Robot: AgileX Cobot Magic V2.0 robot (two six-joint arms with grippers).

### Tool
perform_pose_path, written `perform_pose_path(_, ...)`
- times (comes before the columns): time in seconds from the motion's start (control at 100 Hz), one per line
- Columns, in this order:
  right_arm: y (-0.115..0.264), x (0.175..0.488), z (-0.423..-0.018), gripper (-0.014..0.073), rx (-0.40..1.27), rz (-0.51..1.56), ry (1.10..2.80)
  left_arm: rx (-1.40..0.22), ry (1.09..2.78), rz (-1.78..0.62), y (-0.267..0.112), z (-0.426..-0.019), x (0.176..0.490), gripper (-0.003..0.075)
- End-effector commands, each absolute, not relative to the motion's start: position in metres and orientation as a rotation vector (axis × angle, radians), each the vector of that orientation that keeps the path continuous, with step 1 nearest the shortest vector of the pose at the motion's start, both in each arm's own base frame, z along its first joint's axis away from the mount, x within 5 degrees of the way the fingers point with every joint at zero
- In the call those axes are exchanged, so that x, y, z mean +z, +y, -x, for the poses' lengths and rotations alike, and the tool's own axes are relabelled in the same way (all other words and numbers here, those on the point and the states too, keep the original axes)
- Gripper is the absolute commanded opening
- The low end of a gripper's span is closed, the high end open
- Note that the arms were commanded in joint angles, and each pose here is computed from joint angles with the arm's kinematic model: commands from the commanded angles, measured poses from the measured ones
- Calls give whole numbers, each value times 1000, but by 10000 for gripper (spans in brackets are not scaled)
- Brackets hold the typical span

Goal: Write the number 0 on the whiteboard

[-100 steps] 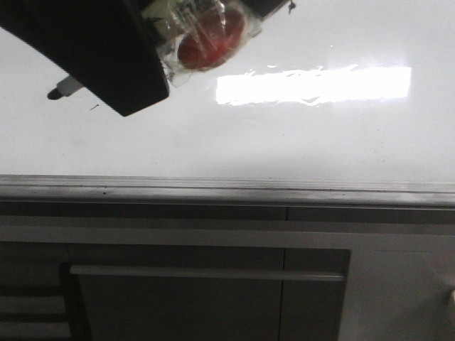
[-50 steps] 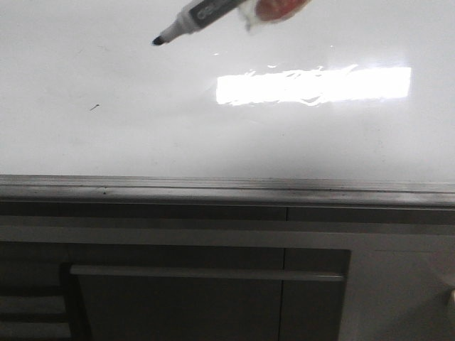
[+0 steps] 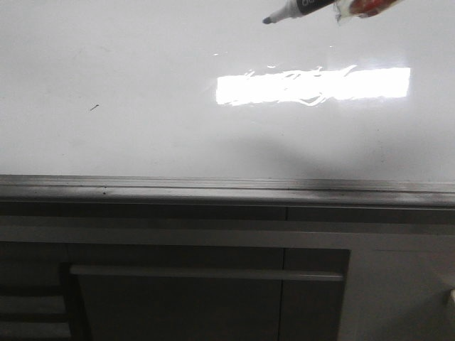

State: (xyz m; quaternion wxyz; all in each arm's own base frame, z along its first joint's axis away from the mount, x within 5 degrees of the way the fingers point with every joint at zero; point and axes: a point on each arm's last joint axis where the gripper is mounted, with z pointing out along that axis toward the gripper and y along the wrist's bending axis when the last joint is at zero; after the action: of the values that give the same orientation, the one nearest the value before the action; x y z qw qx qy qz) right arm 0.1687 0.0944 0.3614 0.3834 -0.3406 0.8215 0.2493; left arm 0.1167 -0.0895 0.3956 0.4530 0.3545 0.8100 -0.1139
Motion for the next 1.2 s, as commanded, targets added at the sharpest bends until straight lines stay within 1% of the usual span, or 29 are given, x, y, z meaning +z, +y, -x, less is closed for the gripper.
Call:
perform_pose_path(0.0, 95, 367, -170, 18, 725, 675, 2008, -387, 1909, -656, -83, -117, 392, 375)
perform_pose_path(0.14, 96, 353, -179, 18, 759, 587, 2035, -416, 1875, -573, -80, -119, 367, 375)
perform_pose_path(0.24, 98, 351, -187, 18, 776, 552, 2041, -416, 1865, -566, -81, -121, 360, 375)
perform_pose_path(0.45, 102, 343, -204, 18, 787, 533, 2086, -416, 1838, -558, -81, -122, 362, 374)
perform_pose_path(0.56, 105, 345, -216, 18, 791, 535, 2096, -417, 1830, -555, -81, -122, 362, 374)
perform_pose_path(0.8, 113, 352, -239, 18, 773, 643, 2129, -419, 1818, -551, -81, -122, 363, 374)
perform_pose_path(0.94, 117, 354, -246, 18, 786, 710, 2154, -419, 1818, -551, -81, -122, 363, 374)
perform_pose_path(1.19, 118, 353, -257, 18, 769, 690, 2152, -419, 1818, -551, -81, -122, 363, 374)
